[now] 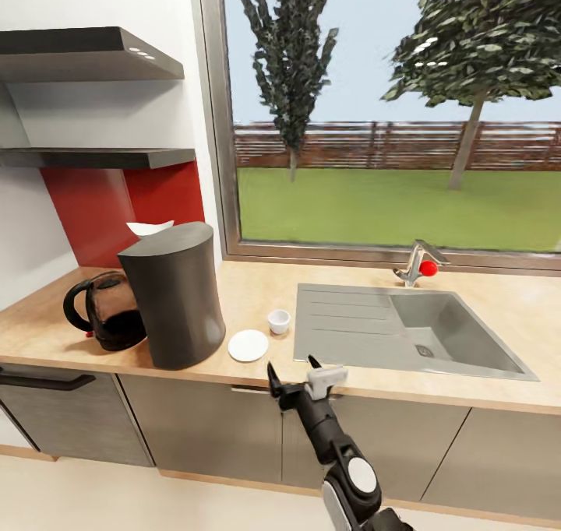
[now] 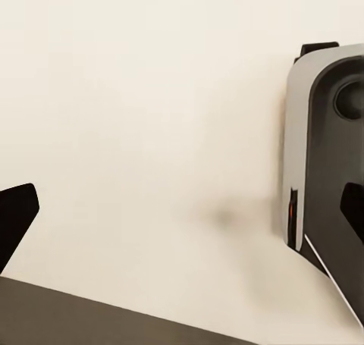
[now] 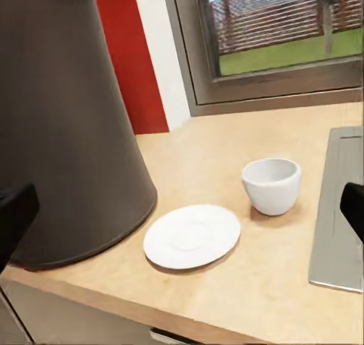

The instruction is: Set up a coffee station on the kitchen countertop: keep the coffee maker on the countertop, move the bottle of coffee from the kitchen shelf to the counter next to the coffee maker, place a paper coffee filter on top of the coffee maker, put the saucer next to the coffee maker with the coffee cup on the saucer, and place the electric kettle next to the coffee maker.

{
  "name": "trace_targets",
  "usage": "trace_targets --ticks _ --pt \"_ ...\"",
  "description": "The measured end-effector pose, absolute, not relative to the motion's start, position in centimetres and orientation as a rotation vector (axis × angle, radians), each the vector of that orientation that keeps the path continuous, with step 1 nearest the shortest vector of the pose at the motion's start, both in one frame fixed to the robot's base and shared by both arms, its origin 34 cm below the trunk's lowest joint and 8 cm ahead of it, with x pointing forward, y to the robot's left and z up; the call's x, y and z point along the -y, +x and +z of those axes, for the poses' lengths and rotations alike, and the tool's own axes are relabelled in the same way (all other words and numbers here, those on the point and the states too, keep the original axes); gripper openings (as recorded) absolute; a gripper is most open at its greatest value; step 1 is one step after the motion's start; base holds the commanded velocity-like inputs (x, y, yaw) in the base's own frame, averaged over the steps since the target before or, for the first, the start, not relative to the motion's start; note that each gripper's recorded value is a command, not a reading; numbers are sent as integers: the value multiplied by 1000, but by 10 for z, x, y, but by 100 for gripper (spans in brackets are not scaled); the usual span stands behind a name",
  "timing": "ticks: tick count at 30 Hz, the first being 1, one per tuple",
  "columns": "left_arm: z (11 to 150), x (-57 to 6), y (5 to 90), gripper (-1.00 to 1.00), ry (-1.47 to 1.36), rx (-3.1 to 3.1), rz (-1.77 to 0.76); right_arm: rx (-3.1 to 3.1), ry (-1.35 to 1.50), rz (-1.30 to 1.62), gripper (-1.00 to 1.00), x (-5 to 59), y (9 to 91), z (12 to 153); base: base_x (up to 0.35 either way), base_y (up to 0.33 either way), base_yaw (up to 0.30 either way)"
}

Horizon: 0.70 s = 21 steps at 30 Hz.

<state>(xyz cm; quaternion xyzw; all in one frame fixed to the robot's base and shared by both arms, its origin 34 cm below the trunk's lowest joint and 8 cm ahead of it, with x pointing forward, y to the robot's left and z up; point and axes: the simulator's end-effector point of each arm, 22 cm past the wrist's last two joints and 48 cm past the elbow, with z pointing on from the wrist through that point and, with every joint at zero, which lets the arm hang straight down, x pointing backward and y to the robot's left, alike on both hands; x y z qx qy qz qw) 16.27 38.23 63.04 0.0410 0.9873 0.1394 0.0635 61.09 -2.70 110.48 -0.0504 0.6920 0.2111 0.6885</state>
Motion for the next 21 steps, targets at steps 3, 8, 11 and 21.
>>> trace_targets --ticks 3,8,11,21 --pt "630 -383 162 100 124 -2984 422 -1495 -103 483 100 28 611 1131 0 0 0" --pt "631 -383 161 100 125 -2986 424 -1470 -80 500 100 23 613 1147 0 0 0" --pt "630 -384 160 100 125 -2989 425 -1455 -67 461 100 30 630 1164 0 0 0" --pt "630 -384 151 100 128 -3004 427 -1597 -9 166 100 75 709 1219 0 0 0"
